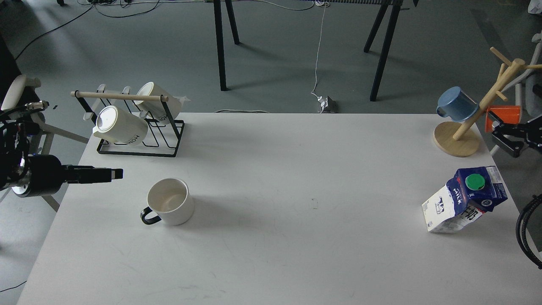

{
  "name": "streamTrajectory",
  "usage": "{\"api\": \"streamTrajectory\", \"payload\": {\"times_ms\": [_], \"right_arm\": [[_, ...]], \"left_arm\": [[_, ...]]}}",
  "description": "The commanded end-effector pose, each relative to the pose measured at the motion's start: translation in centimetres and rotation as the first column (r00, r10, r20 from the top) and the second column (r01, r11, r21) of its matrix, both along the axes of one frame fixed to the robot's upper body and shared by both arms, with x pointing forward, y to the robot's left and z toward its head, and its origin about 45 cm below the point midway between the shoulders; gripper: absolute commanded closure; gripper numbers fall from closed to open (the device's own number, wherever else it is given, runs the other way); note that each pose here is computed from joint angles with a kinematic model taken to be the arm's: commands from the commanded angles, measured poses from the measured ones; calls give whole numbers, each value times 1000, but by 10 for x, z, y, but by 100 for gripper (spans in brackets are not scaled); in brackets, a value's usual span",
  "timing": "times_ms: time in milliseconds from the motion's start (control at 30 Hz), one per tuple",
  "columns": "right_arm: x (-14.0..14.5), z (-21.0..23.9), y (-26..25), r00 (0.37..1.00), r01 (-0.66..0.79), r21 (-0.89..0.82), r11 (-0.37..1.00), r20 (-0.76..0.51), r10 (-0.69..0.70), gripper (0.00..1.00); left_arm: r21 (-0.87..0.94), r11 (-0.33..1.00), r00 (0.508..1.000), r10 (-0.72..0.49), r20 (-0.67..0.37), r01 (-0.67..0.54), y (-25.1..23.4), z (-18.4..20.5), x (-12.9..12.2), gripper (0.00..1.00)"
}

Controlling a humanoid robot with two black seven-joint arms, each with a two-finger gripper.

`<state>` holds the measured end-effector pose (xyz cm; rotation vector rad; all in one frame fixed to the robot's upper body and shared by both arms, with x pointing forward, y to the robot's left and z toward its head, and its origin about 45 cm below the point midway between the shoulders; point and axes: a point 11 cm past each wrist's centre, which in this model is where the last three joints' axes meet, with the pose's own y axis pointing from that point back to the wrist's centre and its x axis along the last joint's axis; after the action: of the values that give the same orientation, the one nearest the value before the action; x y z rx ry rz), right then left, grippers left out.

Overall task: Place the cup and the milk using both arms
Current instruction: 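Reach the left gripper toward the white mug on the table, then grasp the white mug's rim with the left gripper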

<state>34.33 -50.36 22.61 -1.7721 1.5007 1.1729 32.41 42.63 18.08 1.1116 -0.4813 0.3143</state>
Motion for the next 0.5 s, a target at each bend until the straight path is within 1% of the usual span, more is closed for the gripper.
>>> {"api": "streamTrajectory", "payload": {"times_ms": [0, 167, 467], "right_arm": [[0, 0, 0, 1000, 0, 0, 1000, -1, 0, 2], [-1, -1, -1, 1000, 2, -2, 1000, -3, -2, 2], [-1, 0, -2, 1000, 4, -3, 1000, -3, -4, 2]], "left_arm": [[-27, 999, 999, -45, -4, 45, -23, -12, 4, 1], [-35, 995, 996, -92, -12, 92, -45, -26, 8, 1], [-31, 996, 996, -83, -22, 82, -47, -36, 10, 1]]}}
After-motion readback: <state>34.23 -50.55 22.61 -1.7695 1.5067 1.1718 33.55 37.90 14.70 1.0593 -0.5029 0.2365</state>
